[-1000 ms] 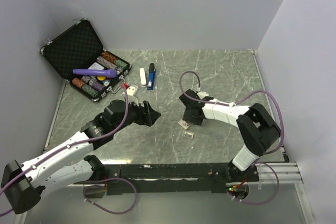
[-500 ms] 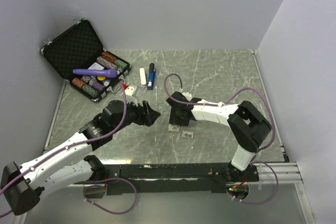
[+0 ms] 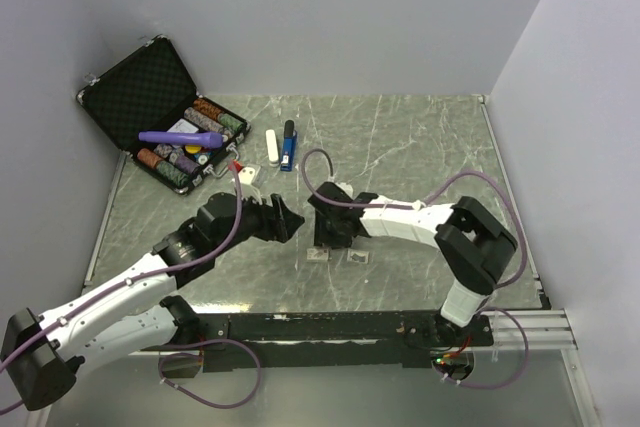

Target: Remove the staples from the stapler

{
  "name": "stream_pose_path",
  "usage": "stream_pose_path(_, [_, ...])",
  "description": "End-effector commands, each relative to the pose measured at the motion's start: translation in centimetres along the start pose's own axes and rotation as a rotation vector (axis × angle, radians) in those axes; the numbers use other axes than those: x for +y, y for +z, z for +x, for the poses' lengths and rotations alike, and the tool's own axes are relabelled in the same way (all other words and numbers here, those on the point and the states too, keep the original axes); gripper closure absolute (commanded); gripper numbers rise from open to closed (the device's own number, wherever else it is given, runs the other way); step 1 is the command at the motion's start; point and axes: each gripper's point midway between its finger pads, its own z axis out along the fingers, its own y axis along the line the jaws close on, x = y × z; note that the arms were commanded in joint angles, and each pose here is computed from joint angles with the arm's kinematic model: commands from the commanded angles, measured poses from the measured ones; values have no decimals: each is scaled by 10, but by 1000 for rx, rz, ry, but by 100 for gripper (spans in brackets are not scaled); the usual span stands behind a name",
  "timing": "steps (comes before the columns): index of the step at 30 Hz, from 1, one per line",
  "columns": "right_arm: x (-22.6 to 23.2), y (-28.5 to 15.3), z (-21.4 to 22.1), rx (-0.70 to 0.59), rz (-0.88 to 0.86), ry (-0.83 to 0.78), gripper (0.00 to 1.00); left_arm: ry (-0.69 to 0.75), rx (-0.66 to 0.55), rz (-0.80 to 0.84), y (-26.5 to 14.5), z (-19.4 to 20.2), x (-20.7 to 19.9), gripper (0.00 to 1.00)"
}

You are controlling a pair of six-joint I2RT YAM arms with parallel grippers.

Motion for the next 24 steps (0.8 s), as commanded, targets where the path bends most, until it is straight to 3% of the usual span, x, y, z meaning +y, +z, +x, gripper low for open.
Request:
stream_pose_path(1, [-13,-32,-23,-121,31,-8,47,-36,2,-8,6,5,1,20])
stream_pose_path(6, [-29,-46,-26,-163,50,-12,47,-56,18,-19,11,13,5,20])
stream_pose_path(13, [-32,-45,-4,-117,-12,-83,49,-100,62,-16,14,33,9,21])
stream_pose_path(24, [-72,-59,8,-160,79,-36,50,-146,167,-61,27,76,25,27])
